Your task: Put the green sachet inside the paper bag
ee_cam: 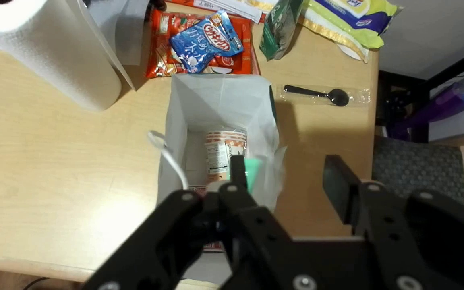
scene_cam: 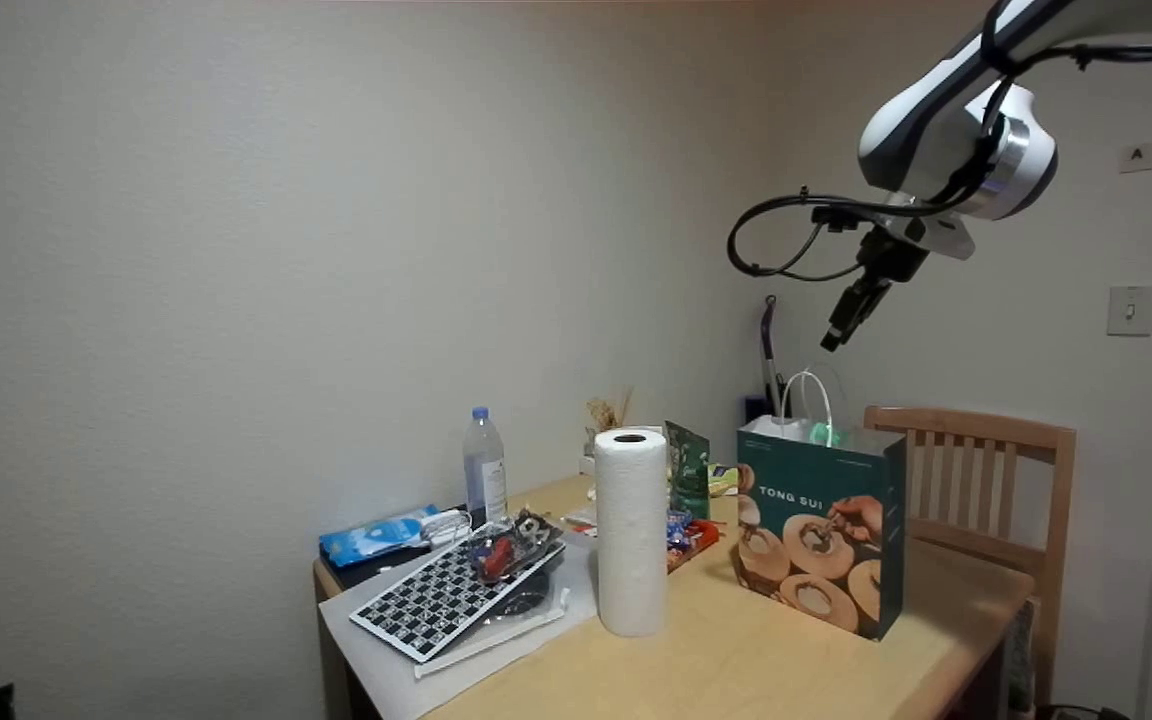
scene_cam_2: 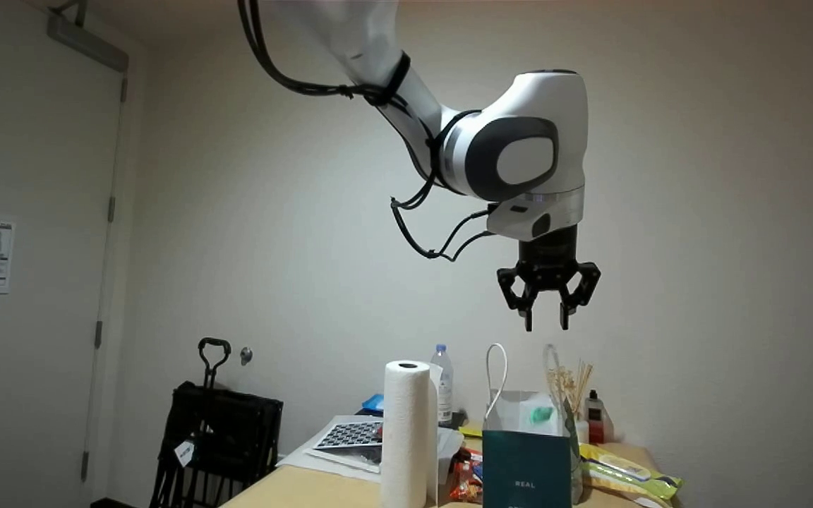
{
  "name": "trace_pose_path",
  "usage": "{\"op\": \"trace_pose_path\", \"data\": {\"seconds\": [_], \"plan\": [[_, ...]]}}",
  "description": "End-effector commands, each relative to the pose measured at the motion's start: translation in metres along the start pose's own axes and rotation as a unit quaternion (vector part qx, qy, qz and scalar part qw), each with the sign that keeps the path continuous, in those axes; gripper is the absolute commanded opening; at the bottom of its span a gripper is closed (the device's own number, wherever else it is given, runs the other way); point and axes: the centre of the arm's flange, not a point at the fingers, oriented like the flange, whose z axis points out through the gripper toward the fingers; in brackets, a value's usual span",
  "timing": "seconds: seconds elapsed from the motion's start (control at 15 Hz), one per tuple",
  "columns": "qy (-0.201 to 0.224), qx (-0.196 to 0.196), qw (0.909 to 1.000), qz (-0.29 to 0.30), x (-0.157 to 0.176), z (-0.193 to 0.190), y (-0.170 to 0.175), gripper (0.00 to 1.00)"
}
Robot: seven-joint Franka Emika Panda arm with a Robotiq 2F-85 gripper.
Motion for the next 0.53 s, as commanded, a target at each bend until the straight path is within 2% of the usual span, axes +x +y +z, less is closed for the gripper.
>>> {"op": "trace_pose_path", "data": {"seconds": [0.0,0.13,0.47], "plan": [[-0.001,-0.031,0.9993,-0.021,0.0064,-0.0085,-0.001,0.84],[0.006,-0.041,0.9984,-0.038,0.0082,-0.0085,-0.0008,0.97],[0.018,-0.051,0.9955,-0.079,0.0111,-0.0101,-0.004,1.0]]}}
